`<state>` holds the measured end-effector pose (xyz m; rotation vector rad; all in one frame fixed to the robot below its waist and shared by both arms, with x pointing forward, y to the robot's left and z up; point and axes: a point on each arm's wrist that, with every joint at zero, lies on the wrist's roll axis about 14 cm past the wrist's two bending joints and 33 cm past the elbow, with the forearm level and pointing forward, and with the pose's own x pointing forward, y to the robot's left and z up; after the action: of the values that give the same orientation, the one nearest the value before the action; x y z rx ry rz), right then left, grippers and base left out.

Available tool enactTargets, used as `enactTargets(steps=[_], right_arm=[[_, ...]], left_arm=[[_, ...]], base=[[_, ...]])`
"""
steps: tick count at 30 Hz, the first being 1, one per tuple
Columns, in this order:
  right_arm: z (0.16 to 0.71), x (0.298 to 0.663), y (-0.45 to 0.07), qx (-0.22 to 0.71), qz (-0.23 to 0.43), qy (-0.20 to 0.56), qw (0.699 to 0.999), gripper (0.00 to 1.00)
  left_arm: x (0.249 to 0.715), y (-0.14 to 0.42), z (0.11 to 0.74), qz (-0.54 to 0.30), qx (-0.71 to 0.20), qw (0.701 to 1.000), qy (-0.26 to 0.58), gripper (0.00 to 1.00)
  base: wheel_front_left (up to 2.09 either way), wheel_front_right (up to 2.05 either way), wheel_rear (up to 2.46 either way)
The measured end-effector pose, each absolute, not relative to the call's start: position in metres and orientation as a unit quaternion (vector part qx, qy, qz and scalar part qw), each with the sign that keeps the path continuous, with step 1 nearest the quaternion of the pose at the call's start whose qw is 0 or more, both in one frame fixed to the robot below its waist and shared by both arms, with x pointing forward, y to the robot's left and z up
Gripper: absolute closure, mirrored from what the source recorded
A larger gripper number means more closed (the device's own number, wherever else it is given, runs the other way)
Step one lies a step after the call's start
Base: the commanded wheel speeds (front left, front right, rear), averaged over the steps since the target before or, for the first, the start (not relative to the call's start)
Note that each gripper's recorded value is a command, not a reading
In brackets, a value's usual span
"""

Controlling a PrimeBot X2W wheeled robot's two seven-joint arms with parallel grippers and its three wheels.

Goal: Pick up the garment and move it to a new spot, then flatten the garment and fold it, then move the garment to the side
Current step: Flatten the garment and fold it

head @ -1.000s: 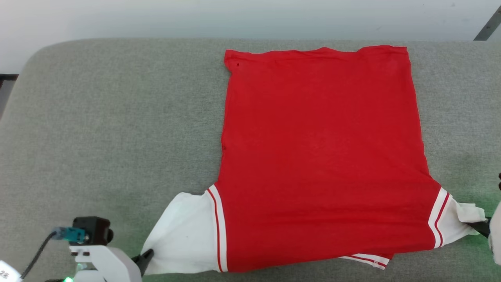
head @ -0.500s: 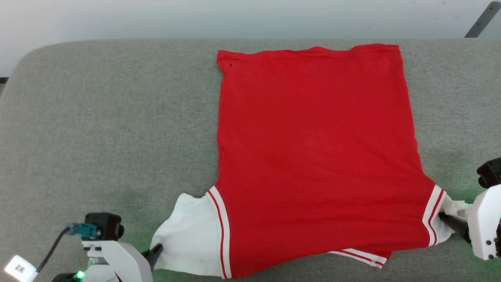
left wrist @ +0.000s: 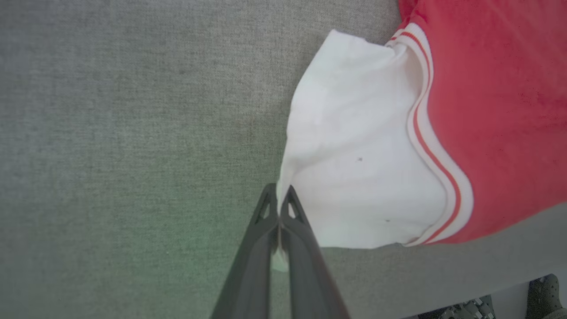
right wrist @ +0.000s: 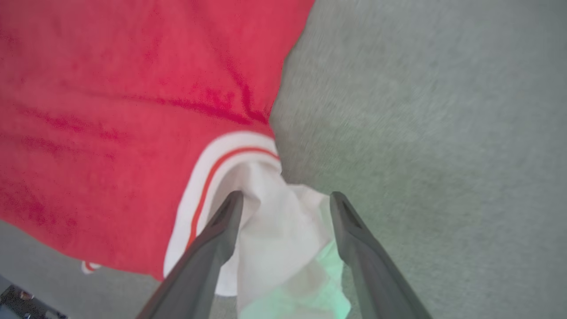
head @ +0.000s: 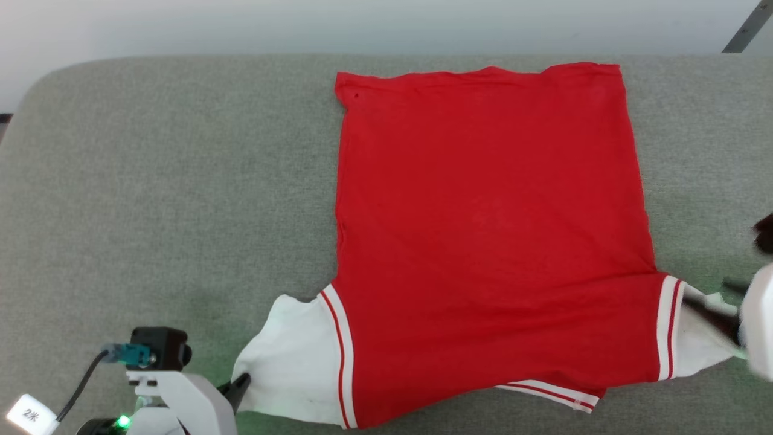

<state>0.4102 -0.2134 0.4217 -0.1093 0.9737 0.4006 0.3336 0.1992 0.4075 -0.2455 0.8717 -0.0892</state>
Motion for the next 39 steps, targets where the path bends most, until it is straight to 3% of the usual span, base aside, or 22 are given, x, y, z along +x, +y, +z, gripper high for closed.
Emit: enactTargets(steps=[9,16,24,30,39], right_arm=[[0.495,0.496,-0.201,-0.075,0.177,0.310,0.931,0.00],[0.499,0.575,-0.200,-0.065,0.139,0.260,0.953,0.00],[0.446,0.633,-0.187,-0.026,0.115,0.335,0.935,0.00],[0.392,0.648,-0.168,-0.013,0.112,0.416,0.902,0.00],[0.359,0.670,-0.157,-0.006,0.095,0.479,0.873,0.00]], left_arm=[[0.348,0.189,0.408,-0.059,-0.123,0.902,0.409,1.00],[0.366,0.179,0.401,-0.078,-0.126,0.902,0.406,1.00],[0.377,0.172,0.388,-0.090,-0.134,0.897,0.411,1.00],[0.379,0.174,0.378,-0.088,-0.138,0.893,0.418,1.00],[0.377,0.180,0.365,-0.076,-0.150,0.889,0.427,1.00]], base=[[0.00,0.00,0.00],[0.00,0.00,0.00],[0.00,0.00,0.00],[0.00,0.00,0.00],[0.00,0.00,0.00]])
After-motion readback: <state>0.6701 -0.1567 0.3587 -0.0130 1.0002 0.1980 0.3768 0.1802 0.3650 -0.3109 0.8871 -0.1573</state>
